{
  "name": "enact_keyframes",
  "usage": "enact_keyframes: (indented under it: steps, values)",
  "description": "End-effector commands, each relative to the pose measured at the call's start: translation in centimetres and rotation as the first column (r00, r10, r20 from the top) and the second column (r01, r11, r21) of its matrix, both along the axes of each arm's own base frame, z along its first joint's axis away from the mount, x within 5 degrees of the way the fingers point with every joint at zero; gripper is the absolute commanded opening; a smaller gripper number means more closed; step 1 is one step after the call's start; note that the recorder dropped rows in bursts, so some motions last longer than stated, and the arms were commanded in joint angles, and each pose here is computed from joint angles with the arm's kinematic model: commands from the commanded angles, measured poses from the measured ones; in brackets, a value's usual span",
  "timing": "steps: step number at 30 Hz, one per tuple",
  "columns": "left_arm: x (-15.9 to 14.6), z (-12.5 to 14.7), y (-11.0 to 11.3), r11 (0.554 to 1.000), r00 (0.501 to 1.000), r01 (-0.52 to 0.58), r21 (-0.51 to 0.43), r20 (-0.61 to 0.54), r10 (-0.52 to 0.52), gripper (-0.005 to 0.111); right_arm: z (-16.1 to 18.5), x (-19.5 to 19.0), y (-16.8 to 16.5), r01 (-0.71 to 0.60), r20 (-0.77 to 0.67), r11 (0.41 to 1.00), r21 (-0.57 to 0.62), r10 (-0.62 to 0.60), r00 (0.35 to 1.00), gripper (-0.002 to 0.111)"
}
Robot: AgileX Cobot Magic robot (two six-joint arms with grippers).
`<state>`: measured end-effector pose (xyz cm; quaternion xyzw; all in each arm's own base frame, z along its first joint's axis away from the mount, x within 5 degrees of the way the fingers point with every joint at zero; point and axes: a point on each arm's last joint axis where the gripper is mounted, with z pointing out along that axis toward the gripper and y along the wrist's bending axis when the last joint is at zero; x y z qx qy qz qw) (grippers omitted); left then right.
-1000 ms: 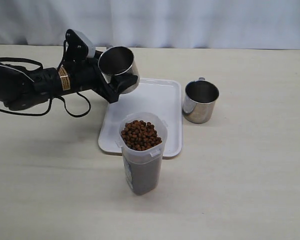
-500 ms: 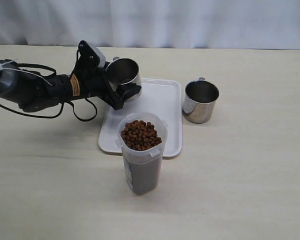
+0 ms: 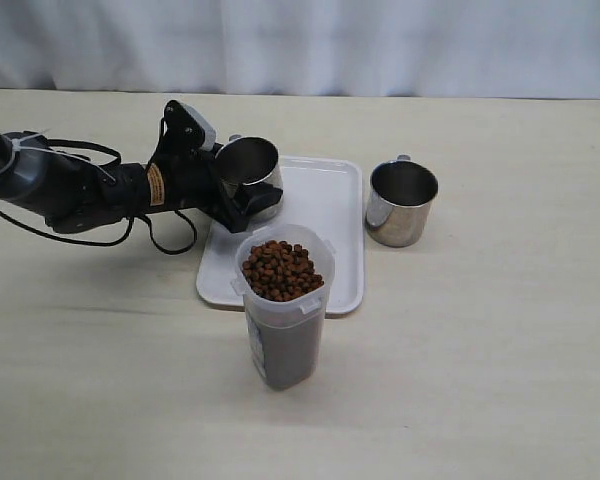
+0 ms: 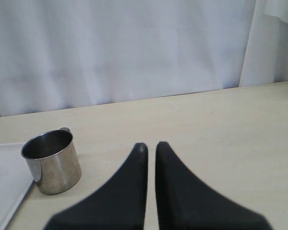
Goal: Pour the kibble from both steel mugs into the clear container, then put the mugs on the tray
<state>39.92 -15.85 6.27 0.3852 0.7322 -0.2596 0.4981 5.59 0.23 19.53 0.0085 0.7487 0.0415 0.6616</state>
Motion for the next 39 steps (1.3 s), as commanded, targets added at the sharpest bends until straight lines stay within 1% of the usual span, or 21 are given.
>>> enact_keyframes:
  steps: [1,5,8,11,13,18,20,24,25,26,27,29,30,31,32,33,35,36,37,38,39]
  values:
    - [0.3,0.6,-0.5,1.000,1.000,0.012,-0.018,0.017,-0.012,0.018,-0.1,0.0,0.0,-0.003,-0.001,1.000,-0.005,0.003,1.000,0.004]
    - [0.3,0.6,-0.5,1.000,1.000,0.014,-0.022,0.019,-0.013,0.045,-0.1,0.0,0.0,-0.003,-0.001,1.000,-0.005,0.003,1.000,0.004]
    - [0.2,1.0,-0.7,0.997,0.999,0.035,-0.063,0.041,-0.032,0.065,-0.1,0.0,0.0,-0.003,-0.001,1.000,-0.005,0.003,1.000,0.004]
    - [0.1,1.5,-1.0,0.991,0.996,0.062,-0.116,0.067,-0.054,0.078,-0.1,0.0,0.0,-0.003,-0.001,1.000,-0.005,0.003,1.000,0.004]
    - [0.0,1.8,-1.1,0.987,0.994,0.078,-0.143,0.082,-0.067,0.082,-0.1,0.0,0.0,-0.003,-0.001,1.000,-0.005,0.003,1.000,0.004]
    - [0.2,3.3,-0.8,0.988,0.992,0.069,-0.136,0.110,-0.054,0.082,-0.1,0.0,0.0,-0.003,-0.001,1.000,-0.005,0.003,1.000,0.004]
    - [0.5,4.6,-0.4,0.988,0.990,0.058,-0.141,0.135,-0.039,0.082,-0.1,0.0,0.0,-0.003,-0.001,1.000,-0.005,0.003,1.000,0.004]
    - [0.8,7.3,1.0,0.987,0.990,0.038,-0.159,0.138,-0.016,0.082,-0.1,0.0,0.0,-0.003,-0.001,1.000,-0.005,0.003,1.000,0.004]
    - [0.9,8.2,1.6,0.985,0.991,0.031,-0.171,0.133,-0.008,0.082,-0.1,0.0,0.0,-0.003,-0.001,1.000,-0.005,0.003,1.000,0.004]
    - [1.0,10.2,2.9,0.975,0.997,0.003,-0.222,0.079,0.015,0.082,-0.1,0.0,0.0,-0.003,-0.001,1.000,-0.005,0.003,1.000,0.004]
    - [0.8,11.1,3.7,0.968,1.000,-0.010,-0.249,0.017,0.014,0.080,-0.1,0.0,0.0,-0.003,-0.001,1.000,-0.005,0.003,1.000,0.004]
    - [0.4,12.8,5.3,0.964,0.993,-0.055,-0.262,-0.112,0.026,0.069,-0.1,0.0,0.0,-0.003,-0.001,1.000,-0.005,0.003,1.000,0.004]
    - [-0.1,13.8,6.4,0.968,0.979,-0.090,-0.235,-0.198,0.043,0.054,-0.1,0.0,0.0,-0.003,-0.001,1.000,-0.005,0.003,1.000,0.004]
    - [-0.4,14.4,7.3,0.963,0.950,-0.158,-0.220,-0.301,0.087,0.042,-0.1,0.0,0.0,-0.003,-0.001,1.000,-0.005,0.003,1.000,0.004]
    - [-1.6,15.7,8.9,0.987,0.944,-0.128,-0.100,-0.319,0.090,0.010,-0.1,0.0,0.0,-0.003,-0.001,1.000,-0.005,0.003,1.000,0.004]
    - [-2.3,16.7,9.5,0.987,0.938,-0.133,-0.090,-0.333,0.096,0.000,-0.1,0.0,0.0,-0.003,-0.001,1.000,-0.005,0.003,1.000,0.004]
    - [-3.9,18.3,10.4,0.970,0.917,-0.217,-0.114,-0.365,0.162,0.000,-0.1,0.0,0.0,-0.003,-0.001,1.000,-0.005,0.003,1.000,0.004]
    - [-5.0,18.9,10.9,0.962,0.913,-0.251,-0.106,-0.355,0.200,0.000,-0.1,0.0,0.0,-0.003,-0.001,1.000,-0.005,0.003,1.000,0.004]
    - [-7.0,19.9,12.0,0.931,0.893,-0.360,-0.067,-0.315,0.322,0.000,-0.1,0.0,0.0,-0.003,-0.001,1.000,-0.005,0.003,1.000,0.004]
    - [-8.2,20.6,12.3,0.909,0.881,-0.413,-0.052,-0.277,0.384,0.000,-0.1,0.0,0.0,-0.003,-0.001,1.000,-0.005,0.003,1.000,0.004]
    - [-9.8,20.7,12.9,0.873,0.849,-0.486,-0.026,-0.251,0.465,0.000,-0.1,0.0,0.0,-0.003,-0.001,1.000,-0.005,0.003,1.000,0.004]
